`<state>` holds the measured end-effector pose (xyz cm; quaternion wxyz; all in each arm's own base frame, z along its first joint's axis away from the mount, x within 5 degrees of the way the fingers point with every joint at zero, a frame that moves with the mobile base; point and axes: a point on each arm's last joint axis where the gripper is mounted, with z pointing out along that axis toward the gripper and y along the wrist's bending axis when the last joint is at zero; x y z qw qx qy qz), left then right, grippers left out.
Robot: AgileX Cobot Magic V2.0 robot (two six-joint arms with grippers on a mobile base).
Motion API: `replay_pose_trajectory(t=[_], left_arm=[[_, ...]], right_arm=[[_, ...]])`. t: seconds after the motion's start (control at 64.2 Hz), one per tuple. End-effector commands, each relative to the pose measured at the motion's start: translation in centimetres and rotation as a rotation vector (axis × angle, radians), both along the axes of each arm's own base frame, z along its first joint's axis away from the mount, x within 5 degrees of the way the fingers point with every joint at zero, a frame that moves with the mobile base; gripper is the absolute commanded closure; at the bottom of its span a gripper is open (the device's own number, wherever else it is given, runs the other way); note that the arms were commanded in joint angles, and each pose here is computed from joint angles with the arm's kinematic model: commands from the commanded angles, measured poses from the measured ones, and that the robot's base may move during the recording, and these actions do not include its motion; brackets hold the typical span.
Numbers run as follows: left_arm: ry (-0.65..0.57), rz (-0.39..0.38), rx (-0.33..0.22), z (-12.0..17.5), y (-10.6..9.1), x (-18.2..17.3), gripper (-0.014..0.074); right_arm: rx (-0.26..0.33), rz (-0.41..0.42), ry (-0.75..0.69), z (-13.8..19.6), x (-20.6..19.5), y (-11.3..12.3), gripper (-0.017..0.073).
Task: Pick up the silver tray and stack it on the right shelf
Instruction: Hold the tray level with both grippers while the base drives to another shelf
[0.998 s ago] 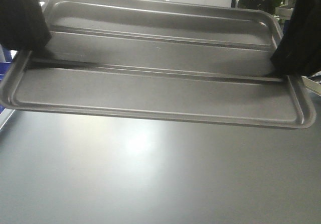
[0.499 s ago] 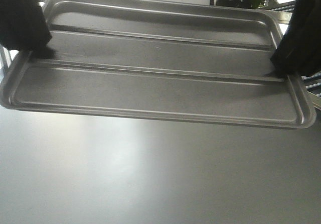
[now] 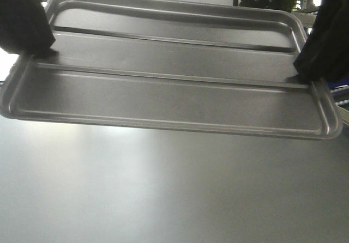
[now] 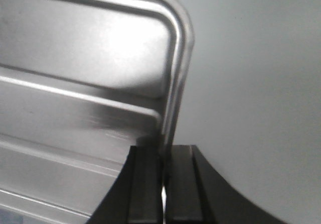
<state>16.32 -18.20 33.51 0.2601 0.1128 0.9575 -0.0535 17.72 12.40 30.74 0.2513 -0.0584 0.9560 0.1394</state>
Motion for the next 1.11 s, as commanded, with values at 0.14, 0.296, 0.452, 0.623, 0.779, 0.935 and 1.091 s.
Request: replay_pose_trajectory(t=[0.14,0.296,0.452,0.623,0.779,0.935,1.091], left_arm=[[-0.048,-0.031,0.009,1.33,0.49,-0.33,0.0687],[-0.049,-0.031,0.01,1.34,0.5,-0.32,0.0687],[-0.049,-0.031,0.01,1.34,0.5,-0.32,0.0687],[-0.049,-0.031,0.01,1.34,0.5,-0.32,0.0687],[-0.049,-0.031,0.01,1.34,0.5,-0.32,0.0687],[-0.048,-0.031,0.009,1.33,0.5,-0.33,0.0687],[-0.048,-0.031,0.009,1.33,0.5,-0.33,0.0687]], right_arm=[[0.034,0.018,-0.12,1.88,0.29,-0.13,0.0503],[0.034,0.017,-0.12,1.88,0.3,-0.15,0.0503],[0.034,0.017,-0.12,1.88,0.3,-0.15,0.0503],[0.034,0.017,-0.12,1.88,0.3,-0.15,0.0503],[0.034,0.017,-0.12,1.88,0.3,-0.15,0.0503],[0.034,0.017,-0.12,1.88,0.3,-0.15,0.0503],[0.034,0.017,-0.12,1.88,0.3,-0.15,0.0503]])
